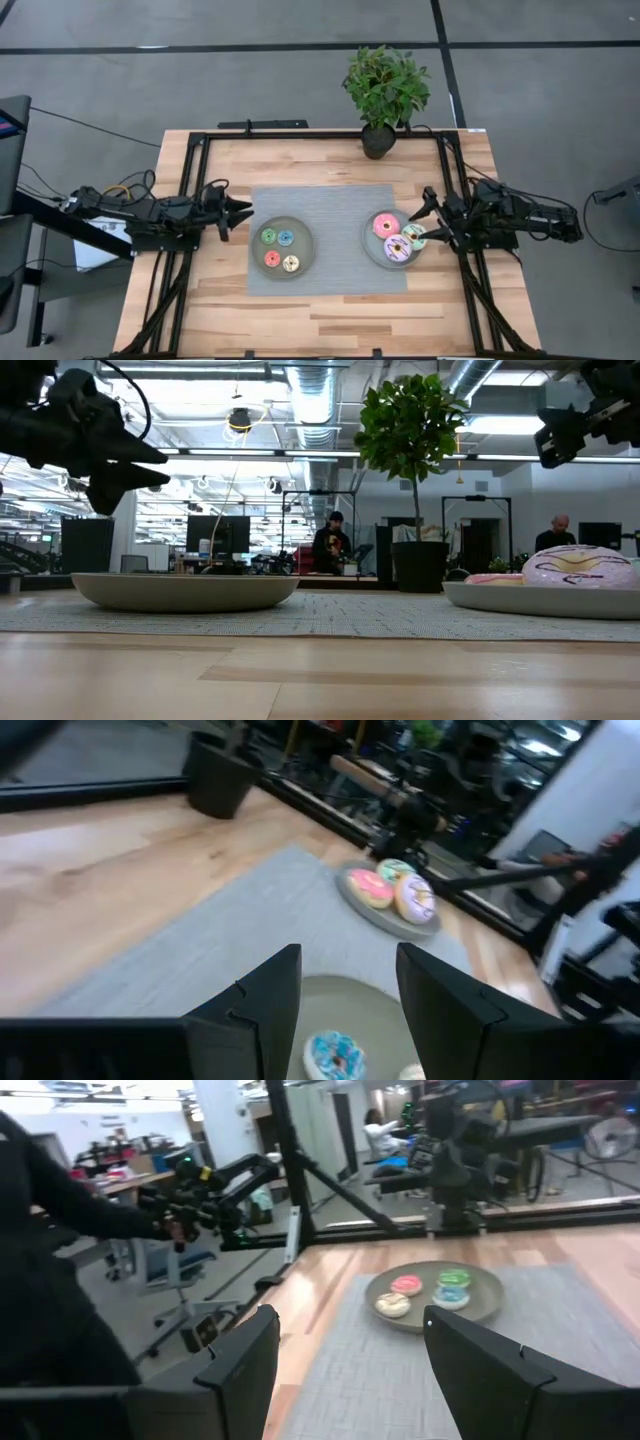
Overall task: Pick & Place donuts
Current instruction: Return to Home Position
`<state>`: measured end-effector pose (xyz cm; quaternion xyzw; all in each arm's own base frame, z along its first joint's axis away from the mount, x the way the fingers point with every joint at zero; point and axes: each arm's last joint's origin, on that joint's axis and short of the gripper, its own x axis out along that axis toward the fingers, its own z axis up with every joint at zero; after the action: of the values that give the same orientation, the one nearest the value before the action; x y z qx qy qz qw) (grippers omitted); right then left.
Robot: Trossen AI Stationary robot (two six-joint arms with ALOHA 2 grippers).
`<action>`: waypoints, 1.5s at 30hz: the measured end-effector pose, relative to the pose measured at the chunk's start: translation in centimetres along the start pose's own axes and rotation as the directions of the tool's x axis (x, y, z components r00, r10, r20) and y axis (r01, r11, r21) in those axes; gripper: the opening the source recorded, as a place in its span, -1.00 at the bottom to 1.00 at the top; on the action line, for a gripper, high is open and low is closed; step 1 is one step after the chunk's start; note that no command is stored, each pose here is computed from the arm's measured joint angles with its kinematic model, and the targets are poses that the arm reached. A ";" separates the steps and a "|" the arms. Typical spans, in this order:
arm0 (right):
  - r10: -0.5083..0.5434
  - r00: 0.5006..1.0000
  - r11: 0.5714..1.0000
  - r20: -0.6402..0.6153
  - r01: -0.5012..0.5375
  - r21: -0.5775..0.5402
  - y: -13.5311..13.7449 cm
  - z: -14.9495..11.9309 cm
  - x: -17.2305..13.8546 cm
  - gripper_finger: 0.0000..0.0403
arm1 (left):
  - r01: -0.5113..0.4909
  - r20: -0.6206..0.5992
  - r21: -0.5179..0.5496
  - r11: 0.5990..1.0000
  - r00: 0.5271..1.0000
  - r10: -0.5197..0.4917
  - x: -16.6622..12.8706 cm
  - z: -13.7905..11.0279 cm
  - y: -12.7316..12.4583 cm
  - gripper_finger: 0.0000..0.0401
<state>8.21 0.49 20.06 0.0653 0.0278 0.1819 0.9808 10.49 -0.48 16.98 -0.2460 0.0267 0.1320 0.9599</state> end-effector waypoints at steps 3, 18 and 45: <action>0.005 1.000 1.000 -0.014 -0.005 0.006 -0.1 -0.4 0.1 0.18 | 0.035 -0.012 -0.001 0.999 0.999 -0.035 0.1 -0.8 0.2 -0.21; 0.000 1.000 0.996 -0.032 0.003 0.084 -0.2 -0.9 0.2 0.18 | 0.056 0.018 0.206 0.977 0.998 -0.061 0.2 -0.9 0.0 -0.21; -0.001 1.000 0.996 -0.031 0.003 0.085 -0.2 -0.9 0.2 0.18 | 0.057 -0.008 0.170 0.984 0.998 -0.056 0.2 -1.1 0.0 -0.21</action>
<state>8.44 0.47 19.13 0.1043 0.0508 0.1804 0.9767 10.66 -0.92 15.99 -0.1639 0.0323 0.1016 0.9807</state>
